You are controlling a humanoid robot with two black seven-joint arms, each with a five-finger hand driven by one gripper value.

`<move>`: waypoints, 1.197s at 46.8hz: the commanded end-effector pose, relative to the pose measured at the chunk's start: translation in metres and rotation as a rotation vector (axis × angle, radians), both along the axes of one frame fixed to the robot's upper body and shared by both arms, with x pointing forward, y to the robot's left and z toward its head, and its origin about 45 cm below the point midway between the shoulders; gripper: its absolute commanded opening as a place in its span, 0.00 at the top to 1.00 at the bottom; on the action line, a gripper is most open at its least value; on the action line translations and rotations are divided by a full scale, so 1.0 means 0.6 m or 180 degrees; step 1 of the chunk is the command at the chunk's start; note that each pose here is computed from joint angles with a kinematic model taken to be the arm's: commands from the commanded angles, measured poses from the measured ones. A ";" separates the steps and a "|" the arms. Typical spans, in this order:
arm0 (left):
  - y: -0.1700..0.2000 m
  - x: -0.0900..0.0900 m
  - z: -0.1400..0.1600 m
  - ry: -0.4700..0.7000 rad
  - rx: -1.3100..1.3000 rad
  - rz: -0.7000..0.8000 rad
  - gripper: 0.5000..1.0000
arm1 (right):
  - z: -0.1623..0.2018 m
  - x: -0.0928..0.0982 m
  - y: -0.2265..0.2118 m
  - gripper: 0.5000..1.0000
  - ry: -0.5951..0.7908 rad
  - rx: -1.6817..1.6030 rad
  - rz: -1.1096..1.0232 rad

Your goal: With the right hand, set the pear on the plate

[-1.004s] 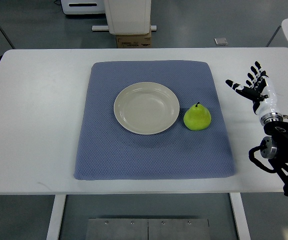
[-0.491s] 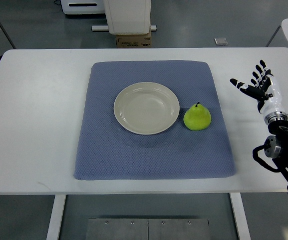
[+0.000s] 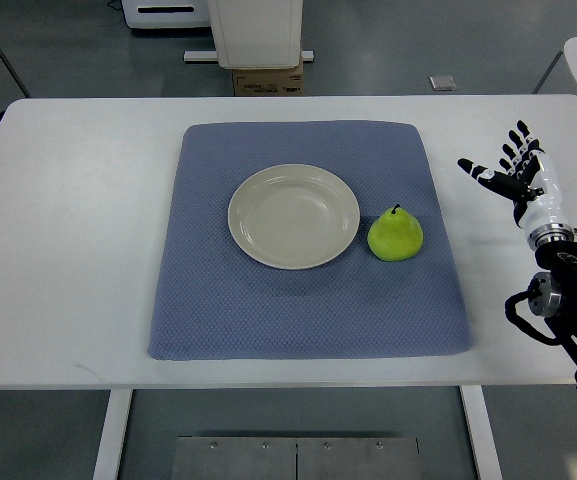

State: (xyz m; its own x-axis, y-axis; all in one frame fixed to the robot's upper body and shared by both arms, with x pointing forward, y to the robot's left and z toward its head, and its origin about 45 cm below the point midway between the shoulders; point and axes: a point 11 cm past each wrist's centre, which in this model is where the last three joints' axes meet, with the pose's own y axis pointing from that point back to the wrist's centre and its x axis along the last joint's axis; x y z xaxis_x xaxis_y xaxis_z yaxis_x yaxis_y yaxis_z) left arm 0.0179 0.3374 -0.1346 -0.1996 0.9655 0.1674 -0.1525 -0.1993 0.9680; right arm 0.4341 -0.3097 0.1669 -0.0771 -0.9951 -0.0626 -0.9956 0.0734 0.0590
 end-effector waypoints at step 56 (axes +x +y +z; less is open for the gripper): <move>0.000 0.000 0.000 -0.0001 0.0001 0.0000 0.00 | -0.034 -0.152 -0.026 0.00 -0.0099 0.0026 0.0448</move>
State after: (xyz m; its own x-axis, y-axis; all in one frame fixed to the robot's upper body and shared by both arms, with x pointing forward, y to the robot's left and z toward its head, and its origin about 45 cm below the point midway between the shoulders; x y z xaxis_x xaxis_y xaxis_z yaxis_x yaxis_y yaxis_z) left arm 0.0179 0.3375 -0.1346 -0.1997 0.9654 0.1678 -0.1526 -0.1998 0.9679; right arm 0.3470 -0.3273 0.1492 0.0602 -0.9958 -0.0691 -0.9975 -0.0625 0.0316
